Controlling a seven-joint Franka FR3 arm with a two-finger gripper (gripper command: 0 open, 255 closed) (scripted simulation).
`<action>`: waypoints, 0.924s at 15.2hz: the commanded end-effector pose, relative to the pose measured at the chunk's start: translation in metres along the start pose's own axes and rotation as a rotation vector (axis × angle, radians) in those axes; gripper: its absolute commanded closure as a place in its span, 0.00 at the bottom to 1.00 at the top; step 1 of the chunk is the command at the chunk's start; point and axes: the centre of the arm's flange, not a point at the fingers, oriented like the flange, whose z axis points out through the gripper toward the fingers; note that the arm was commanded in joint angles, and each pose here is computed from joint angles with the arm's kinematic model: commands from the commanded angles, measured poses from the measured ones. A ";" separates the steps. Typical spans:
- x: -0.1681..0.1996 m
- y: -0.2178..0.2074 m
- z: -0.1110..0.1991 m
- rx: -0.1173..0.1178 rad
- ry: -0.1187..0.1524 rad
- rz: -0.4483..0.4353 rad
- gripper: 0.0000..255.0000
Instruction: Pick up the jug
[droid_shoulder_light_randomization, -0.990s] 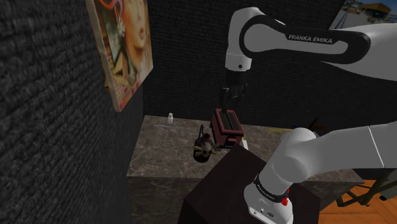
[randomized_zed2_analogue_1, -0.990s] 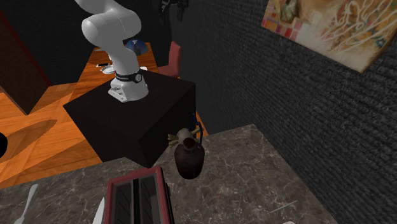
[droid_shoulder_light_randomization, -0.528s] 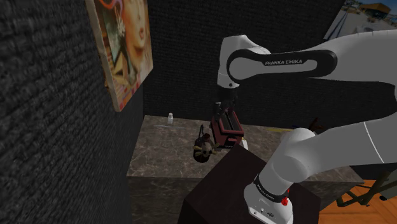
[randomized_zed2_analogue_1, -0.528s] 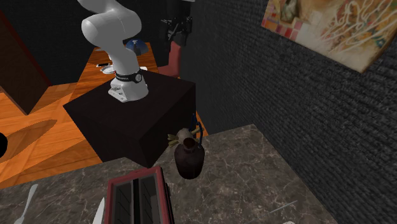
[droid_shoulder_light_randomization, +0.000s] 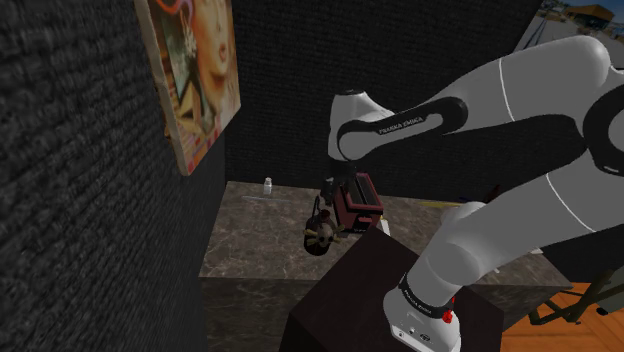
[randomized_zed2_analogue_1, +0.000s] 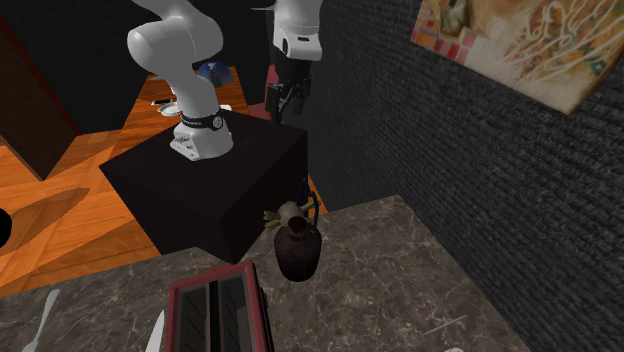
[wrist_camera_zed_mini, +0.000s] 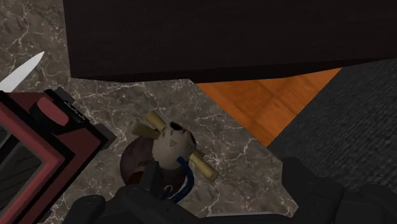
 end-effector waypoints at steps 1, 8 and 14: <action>0.011 0.003 0.019 -0.013 0.017 -0.014 0.00; 0.058 0.018 0.091 -0.058 0.062 -0.056 0.00; 0.076 0.022 0.130 -0.073 0.076 -0.070 0.00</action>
